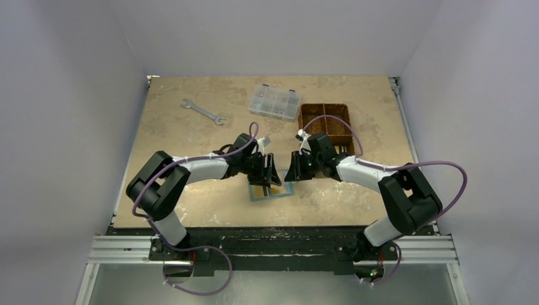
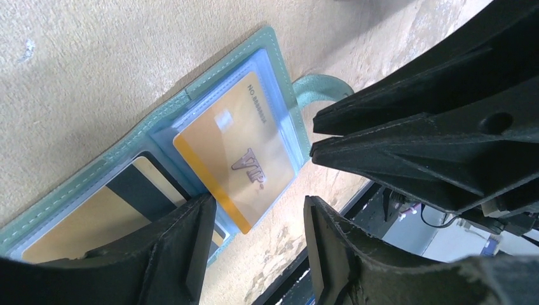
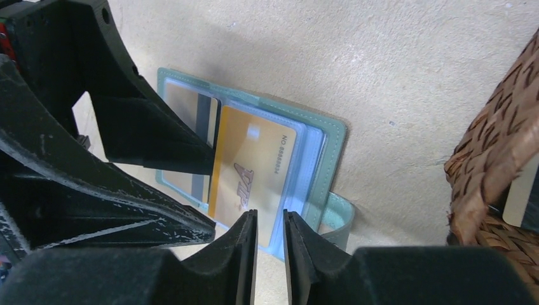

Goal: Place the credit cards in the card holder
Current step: Insert the credit card into the card holder, then close the card holder at the center of the board.

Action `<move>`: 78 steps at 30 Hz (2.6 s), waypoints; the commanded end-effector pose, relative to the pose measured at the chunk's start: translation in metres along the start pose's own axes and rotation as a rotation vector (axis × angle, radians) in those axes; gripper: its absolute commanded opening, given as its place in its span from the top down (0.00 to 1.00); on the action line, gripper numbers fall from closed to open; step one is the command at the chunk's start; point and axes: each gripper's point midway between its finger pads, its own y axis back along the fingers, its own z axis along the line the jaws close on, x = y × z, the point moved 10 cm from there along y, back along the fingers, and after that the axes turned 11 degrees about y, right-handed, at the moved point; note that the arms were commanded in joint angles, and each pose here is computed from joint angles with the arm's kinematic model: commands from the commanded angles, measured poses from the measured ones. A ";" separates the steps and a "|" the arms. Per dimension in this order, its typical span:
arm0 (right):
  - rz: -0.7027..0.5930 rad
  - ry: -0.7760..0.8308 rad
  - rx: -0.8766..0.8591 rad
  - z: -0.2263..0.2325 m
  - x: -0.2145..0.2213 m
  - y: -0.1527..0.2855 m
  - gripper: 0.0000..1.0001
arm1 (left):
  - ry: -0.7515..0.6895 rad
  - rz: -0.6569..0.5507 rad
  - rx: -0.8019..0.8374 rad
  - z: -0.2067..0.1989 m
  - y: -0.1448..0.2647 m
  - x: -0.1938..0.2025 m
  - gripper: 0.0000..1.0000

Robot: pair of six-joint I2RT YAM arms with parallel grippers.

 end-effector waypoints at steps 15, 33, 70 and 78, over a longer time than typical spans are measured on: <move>0.009 0.013 -0.015 -0.003 0.002 -0.011 0.67 | -0.044 -0.019 0.129 -0.030 -0.013 -0.005 0.43; 0.040 0.069 0.138 -0.014 0.010 0.003 0.51 | 0.045 -0.184 -0.011 0.014 0.074 -0.004 0.32; 0.035 0.020 0.012 0.009 0.006 -0.016 0.52 | 0.116 -0.170 0.418 -0.027 0.047 -0.003 0.15; 0.017 -0.006 0.106 0.016 0.007 0.021 0.49 | 0.104 -0.139 0.395 -0.023 0.026 -0.009 0.16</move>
